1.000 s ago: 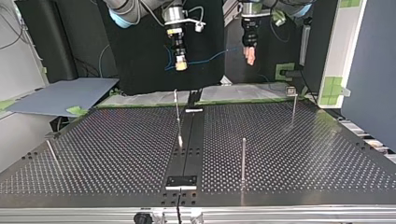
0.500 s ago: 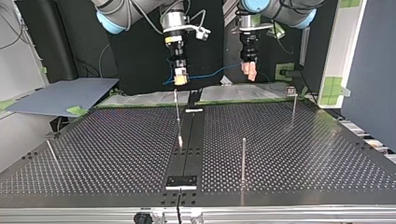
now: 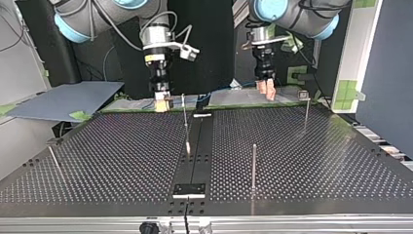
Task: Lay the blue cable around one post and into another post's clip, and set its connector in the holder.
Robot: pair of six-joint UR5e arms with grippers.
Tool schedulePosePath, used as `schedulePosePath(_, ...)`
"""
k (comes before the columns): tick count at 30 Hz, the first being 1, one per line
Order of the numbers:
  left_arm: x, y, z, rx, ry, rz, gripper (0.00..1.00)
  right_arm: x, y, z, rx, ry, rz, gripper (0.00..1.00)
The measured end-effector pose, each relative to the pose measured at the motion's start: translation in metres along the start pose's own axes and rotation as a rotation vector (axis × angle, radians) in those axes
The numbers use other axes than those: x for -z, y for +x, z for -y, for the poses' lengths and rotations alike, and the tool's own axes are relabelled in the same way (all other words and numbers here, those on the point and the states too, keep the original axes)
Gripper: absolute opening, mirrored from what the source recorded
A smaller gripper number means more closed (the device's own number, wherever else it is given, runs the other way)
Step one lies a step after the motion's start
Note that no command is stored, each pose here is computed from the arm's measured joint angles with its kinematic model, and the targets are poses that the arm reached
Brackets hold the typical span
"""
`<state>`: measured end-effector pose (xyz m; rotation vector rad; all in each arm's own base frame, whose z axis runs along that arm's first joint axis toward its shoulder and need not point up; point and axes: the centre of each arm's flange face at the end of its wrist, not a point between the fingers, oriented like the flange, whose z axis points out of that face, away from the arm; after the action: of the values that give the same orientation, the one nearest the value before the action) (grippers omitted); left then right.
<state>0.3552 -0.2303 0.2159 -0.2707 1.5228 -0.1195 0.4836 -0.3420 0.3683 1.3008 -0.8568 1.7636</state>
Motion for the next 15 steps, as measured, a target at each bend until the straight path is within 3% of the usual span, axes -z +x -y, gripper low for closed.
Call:
schedulePosePath(7,-0.014,-0.039,0.012,0.054,0.011,0.051,1.00,-0.018,0.054,-0.031,0.016,-0.051,-0.049,0.00)
schedulePosePath(15,-0.025,-0.093,0.027,0.097,0.055,0.109,1.00,-0.021,0.124,-0.033,0.007,-0.038,-0.117,0.00)
